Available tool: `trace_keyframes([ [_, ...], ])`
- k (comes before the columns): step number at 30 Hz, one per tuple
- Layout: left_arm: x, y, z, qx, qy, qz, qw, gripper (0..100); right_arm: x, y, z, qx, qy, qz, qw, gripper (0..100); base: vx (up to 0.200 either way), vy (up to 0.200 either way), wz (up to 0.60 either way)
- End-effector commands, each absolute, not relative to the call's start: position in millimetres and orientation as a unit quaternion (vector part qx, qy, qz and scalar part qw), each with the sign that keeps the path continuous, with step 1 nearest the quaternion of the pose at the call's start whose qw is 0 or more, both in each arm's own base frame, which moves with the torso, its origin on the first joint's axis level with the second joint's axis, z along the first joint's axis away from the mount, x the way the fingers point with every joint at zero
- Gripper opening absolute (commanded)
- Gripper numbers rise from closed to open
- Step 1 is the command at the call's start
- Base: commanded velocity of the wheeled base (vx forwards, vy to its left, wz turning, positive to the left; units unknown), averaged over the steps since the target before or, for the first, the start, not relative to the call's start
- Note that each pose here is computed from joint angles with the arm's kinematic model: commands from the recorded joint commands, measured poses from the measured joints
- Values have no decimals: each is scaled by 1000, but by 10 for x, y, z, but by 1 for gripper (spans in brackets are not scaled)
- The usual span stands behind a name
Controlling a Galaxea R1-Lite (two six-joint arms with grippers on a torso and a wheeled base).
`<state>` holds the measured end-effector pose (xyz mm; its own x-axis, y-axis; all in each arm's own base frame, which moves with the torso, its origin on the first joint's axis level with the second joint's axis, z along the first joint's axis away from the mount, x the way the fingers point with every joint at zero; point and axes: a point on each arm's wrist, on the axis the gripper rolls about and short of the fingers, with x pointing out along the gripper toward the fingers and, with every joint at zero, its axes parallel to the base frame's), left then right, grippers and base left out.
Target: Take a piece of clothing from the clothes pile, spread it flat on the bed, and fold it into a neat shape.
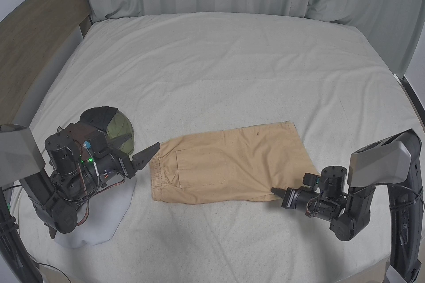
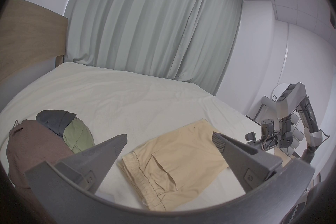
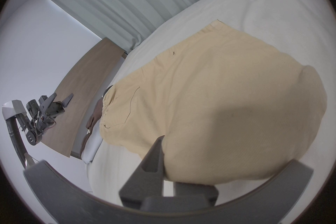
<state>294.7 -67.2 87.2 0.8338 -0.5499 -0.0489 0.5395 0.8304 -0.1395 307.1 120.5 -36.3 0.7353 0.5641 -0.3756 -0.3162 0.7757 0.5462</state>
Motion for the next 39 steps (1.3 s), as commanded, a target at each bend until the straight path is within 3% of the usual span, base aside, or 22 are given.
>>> trace_keyframes([
  [1, 2949, -673, 864, -61, 45, -285, 956, 100, 2873, 1146, -279, 215, 285, 238, 903, 0, 0, 0, 0],
  [10, 2948, -673, 868, -61, 44, -285, 956, 100, 2629, 1053, -348, 206, 332, 221, 893, 0, 0, 0, 0],
  [21, 2934, -689, 901, -81, 45, -288, 953, 100, 2589, 1041, -382, 200, 338, 200, 898, 0, 0, 0, 0],
  [22, 2937, -690, 903, -81, 45, -288, 953, 100, 2589, 1041, -382, 200, 338, 200, 898, 100, 0, 0, 0],
  [30, 2959, -683, 932, -82, 39, -303, 948, 100, 2453, 1045, -377, 177, 355, 215, 892, 100, 0, 0, 0],
  [33, 2941, -680, 933, -83, 41, -305, 948, 100, 2268, 1044, -359, 166, 384, 244, 875, 100, 0, 0, 0],
  [39, 2917, -704, 935, -95, 46, -308, 945, 100, 2088, 1081, -153, 147, 375, 305, 863, 100, 0, 0, 0],
])
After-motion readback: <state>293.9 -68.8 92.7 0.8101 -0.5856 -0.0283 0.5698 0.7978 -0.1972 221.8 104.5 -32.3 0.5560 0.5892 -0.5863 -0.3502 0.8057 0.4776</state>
